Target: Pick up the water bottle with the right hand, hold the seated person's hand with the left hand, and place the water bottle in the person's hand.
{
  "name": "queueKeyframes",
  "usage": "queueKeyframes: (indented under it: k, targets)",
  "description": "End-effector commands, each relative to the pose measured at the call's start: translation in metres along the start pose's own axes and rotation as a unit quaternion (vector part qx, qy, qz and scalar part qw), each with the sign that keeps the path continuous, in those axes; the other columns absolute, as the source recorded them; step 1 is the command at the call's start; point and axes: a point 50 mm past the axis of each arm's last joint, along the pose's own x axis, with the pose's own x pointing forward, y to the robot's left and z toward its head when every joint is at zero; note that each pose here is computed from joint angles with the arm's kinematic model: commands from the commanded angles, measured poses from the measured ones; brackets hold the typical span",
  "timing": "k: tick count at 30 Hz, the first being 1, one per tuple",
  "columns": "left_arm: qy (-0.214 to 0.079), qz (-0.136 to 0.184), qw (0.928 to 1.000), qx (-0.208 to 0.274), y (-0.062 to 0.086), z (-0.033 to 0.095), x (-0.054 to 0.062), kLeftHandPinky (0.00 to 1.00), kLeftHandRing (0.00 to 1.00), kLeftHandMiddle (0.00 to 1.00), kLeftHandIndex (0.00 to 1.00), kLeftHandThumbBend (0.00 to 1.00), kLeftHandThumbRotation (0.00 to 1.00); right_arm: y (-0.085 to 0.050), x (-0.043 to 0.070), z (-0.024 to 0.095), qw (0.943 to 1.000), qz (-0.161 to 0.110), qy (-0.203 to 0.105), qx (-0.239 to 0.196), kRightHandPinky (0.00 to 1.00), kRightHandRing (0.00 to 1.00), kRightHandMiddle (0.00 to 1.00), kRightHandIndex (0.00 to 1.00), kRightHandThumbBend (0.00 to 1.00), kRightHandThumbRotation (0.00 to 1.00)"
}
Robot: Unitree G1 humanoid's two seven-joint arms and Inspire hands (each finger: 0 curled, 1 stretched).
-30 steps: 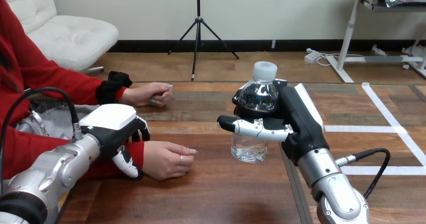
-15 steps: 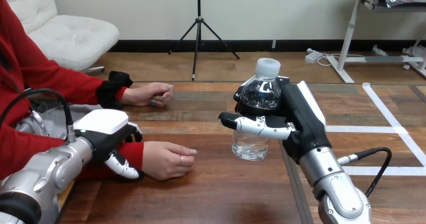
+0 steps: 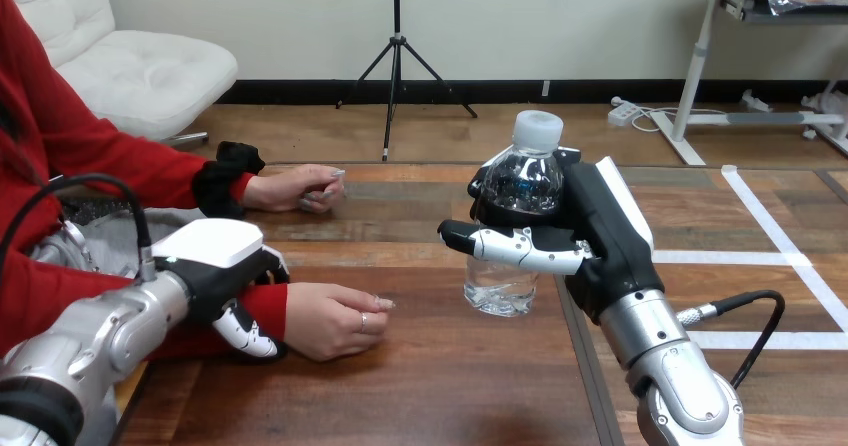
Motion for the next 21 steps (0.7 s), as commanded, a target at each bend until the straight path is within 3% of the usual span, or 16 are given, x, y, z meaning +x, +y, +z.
queueKeyframes:
  k: [1, 13, 21]
  targets:
    - [-0.005, -0.043, 0.9990, 0.013, -0.0164, 0.0080, 0.0045, 0.56, 0.63, 0.67, 0.68, 0.98, 0.21, -0.0076, 0.0087, 0.0256, 0.9982, -0.007, -0.059, -0.009, 0.27, 0.32, 0.38, 0.39, 0.87, 0.00]
    - [-0.013, -0.043, 0.9990, 0.002, -0.0164, 0.0088, 0.0051, 0.49, 0.55, 0.59, 0.59, 0.95, 0.04, -0.0090, 0.0081, 0.0265, 0.9982, -0.011, -0.058, -0.011, 0.27, 0.32, 0.38, 0.39, 0.87, 0.00]
    - [-0.023, -0.041, 0.9989, 0.001, -0.0158, 0.0102, 0.0052, 0.46, 0.52, 0.57, 0.58, 0.93, 0.00, -0.0090, 0.0083, 0.0267, 0.9981, -0.013, -0.059, -0.012, 0.28, 0.32, 0.38, 0.39, 0.87, 0.00]
